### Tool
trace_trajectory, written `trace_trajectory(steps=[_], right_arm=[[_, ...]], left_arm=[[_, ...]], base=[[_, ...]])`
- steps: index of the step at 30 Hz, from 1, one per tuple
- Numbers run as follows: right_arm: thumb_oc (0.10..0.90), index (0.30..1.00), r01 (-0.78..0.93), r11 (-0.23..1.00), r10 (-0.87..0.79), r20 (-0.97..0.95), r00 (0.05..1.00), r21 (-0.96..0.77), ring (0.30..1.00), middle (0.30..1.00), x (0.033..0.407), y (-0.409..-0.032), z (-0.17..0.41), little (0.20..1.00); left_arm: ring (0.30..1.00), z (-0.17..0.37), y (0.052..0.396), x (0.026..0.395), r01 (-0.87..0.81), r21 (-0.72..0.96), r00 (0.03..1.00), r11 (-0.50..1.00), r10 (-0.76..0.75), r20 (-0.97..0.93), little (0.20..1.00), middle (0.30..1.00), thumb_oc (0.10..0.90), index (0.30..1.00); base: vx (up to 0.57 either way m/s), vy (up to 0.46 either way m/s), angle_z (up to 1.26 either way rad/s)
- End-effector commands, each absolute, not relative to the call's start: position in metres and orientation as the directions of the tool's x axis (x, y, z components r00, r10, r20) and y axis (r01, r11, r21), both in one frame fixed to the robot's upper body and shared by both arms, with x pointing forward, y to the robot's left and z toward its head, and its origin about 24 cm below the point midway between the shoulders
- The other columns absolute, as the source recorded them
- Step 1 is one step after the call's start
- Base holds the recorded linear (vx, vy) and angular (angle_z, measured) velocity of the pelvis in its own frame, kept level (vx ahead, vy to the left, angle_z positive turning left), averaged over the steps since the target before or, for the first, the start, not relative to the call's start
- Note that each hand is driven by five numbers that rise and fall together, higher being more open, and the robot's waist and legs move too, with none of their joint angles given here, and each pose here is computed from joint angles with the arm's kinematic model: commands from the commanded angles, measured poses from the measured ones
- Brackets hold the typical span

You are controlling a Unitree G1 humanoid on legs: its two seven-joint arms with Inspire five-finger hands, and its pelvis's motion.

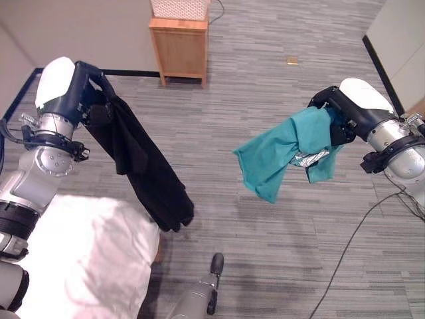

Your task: Pick up bed clothes into laundry basket.

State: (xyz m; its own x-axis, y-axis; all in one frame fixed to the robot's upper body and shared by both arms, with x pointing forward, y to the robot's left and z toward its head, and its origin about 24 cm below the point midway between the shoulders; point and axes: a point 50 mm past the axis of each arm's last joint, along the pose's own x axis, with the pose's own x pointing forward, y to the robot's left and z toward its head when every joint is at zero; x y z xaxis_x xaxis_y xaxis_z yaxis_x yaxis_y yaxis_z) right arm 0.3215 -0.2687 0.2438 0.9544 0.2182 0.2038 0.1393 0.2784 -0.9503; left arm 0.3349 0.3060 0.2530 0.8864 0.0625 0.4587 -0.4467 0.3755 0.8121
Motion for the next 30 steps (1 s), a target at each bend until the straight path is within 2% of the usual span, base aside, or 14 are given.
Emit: trace_trajectory(steps=[1, 7, 12, 18, 24, 30], right_arm=[[0.4, 0.3, 0.417, 0.313, 0.198, 0.488, 0.85, -0.853, 0.3, 0.3, 0.315, -0.269, 0.308, 0.3], [0.4, 0.3, 0.416, 0.352, 0.245, 0.512, 0.823, -0.838, 0.3, 0.3, 0.318, -0.25, 0.309, 0.3], [0.4, 0.3, 0.452, 0.424, 0.234, 0.577, 0.782, -0.785, 0.3, 0.3, 0.316, -0.249, 0.314, 0.3], [0.4, 0.3, 0.464, 0.387, 0.269, 0.579, 0.77, -0.797, 0.3, 0.3, 0.307, -0.246, 0.313, 0.3], [0.4, 0.3, 0.431, 0.408, 0.256, 0.554, 0.792, -0.805, 0.3, 0.3, 0.306, -0.25, 0.304, 0.3], [0.4, 0.3, 0.485, 0.408, 0.242, 0.604, 0.759, -0.773, 0.3, 0.3, 0.308, -0.247, 0.316, 0.3]], left_arm=[[0.3, 0.354, 0.293, 0.308, -0.709, 0.598, 0.641, 0.375, -0.011, 0.767, 0.3, 0.3, 0.4, 0.3], [0.3, 0.369, 0.301, 0.296, -0.764, 0.564, 0.592, 0.313, -0.006, 0.806, 0.3, 0.3, 0.4, 0.3], [0.3, 0.383, 0.29, 0.298, -0.786, 0.535, 0.554, 0.31, -0.031, 0.832, 0.3, 0.3, 0.4, 0.3], [0.3, 0.379, 0.287, 0.305, -0.772, 0.544, 0.566, 0.328, -0.031, 0.823, 0.3, 0.3, 0.4, 0.3], [0.3, 0.368, 0.288, 0.309, -0.743, 0.585, 0.609, 0.324, -0.034, 0.792, 0.3, 0.3, 0.4, 0.3], [0.3, 0.338, 0.302, 0.307, -0.721, 0.56, 0.631, 0.408, 0.054, 0.774, 0.3, 0.3, 0.4, 0.3]], base=[[0.25, 0.105, -0.05], [0.37, 0.158, -0.54], [0.6, 0.151, 0.43], [0.52, -0.003, 1.01], [0.52, -0.11, 0.96], [0.34, -0.036, 0.01]])
